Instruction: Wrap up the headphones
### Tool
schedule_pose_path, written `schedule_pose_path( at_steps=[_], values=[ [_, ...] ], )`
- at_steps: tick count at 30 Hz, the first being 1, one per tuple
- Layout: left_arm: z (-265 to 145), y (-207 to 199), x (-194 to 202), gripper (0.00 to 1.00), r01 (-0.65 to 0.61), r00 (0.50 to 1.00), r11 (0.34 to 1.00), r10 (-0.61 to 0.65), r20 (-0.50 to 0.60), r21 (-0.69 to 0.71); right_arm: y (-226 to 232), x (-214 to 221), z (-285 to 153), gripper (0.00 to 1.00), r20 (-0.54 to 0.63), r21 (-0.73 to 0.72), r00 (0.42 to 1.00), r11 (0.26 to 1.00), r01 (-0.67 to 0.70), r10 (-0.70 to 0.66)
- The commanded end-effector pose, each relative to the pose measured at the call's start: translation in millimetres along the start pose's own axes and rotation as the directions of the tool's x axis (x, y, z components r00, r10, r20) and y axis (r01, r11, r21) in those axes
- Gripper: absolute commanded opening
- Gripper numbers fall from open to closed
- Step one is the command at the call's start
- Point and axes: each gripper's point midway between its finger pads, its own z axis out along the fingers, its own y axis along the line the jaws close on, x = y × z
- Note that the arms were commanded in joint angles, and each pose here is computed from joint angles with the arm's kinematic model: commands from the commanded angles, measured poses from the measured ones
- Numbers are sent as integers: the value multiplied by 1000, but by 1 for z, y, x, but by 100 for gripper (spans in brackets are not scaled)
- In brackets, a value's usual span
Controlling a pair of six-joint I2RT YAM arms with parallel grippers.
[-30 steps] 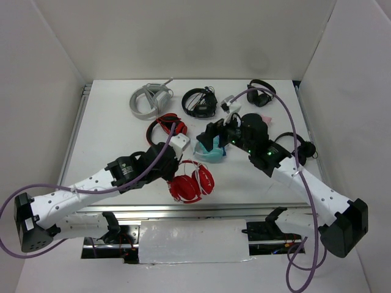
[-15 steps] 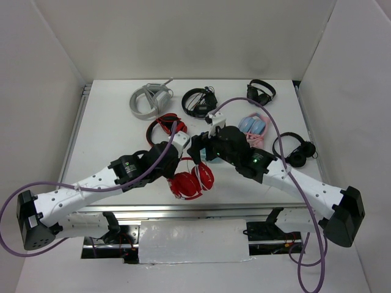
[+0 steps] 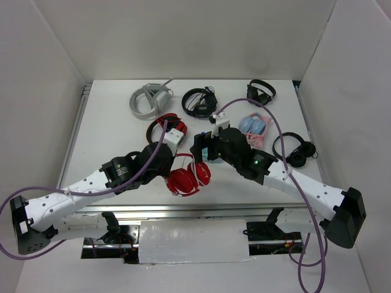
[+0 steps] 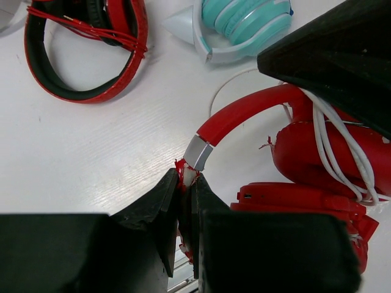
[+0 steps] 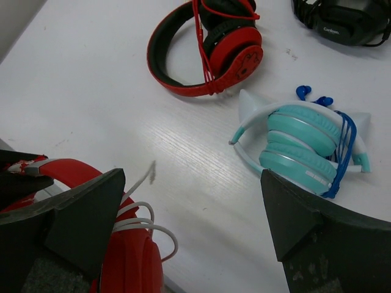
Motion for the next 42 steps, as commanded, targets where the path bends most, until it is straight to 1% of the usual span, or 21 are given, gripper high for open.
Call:
schedule_pose_path(
  at_steps=[1, 5, 8, 12, 15, 16, 18, 21, 22, 26, 30, 33, 34, 37, 42],
  values=[
    [-18, 3, -52, 0, 133, 975, 991, -132, 179, 11, -1, -31, -9, 100, 101, 16, 995, 1000, -7, 6],
    [-19, 20, -51, 0, 194, 963, 981, -186, 196, -25, -8, -74, -23, 100, 243, 47, 969, 997, -60, 47],
    [-20, 38, -46, 0, 257, 950, 965, -241, 200, -57, -24, -88, -37, 100, 316, 77, 945, 991, -112, 83],
    [-23, 57, -35, 0, 320, 936, 942, -298, 187, -98, -46, -78, -46, 100, 331, 88, 936, 984, -155, 118],
    [-30, 69, -28, 0, 352, 929, 925, -326, 175, -143, -54, -71, -52, 100, 336, 72, 931, 982, -174, 141],
    [-32, 72, -22, 0, 357, 930, 920, -334, 154, -163, -57, -69, -52, 100, 336, 71, 931, 981, -178, 145],
    [-37, 78, -20, 0, 374, 925, 908, -348, 154, -189, -61, -66, -55, 100, 339, 63, 928, 980, -189, 157],
    [-41, 88, -11, 0, 414, 910, 877, -390, 142, -245, -69, -63, -57, 100, 353, 69, 916, 970, -231, 193],
    [-40, 89, -8, 0, 444, 896, 857, -421, 142, -260, -69, -63, -57, 100, 358, 62, 912, 969, -238, 201],
    [-44, 98, 14, 0, 472, 877, 817, -472, 86, -331, -73, -48, -53, 100, 331, 60, 922, 970, -235, 202],
    [-40, 96, 29, 0, 503, 858, 806, -510, 64, -312, -81, -39, -48, 100, 315, 85, 926, 965, -248, 210],
    [-36, 102, 43, 0, 501, 853, 795, -520, 41, -341, -84, -30, -44, 100, 292, 88, 932, 964, -250, 215],
    [-33, 103, 49, 0, 491, 855, 798, -518, 19, -349, -85, -34, -43, 100, 311, 75, 925, 964, -254, 220],
    [-26, 103, 62, 0, 491, 841, 794, -539, -41, -360, -85, -29, -39, 100, 302, 66, 924, 962, -264, 233],
    [-22, 111, 70, 0, 513, 816, 772, -574, -68, -375, -91, -23, -32, 100, 281, 73, 929, 960, -271, 241]
  ],
)
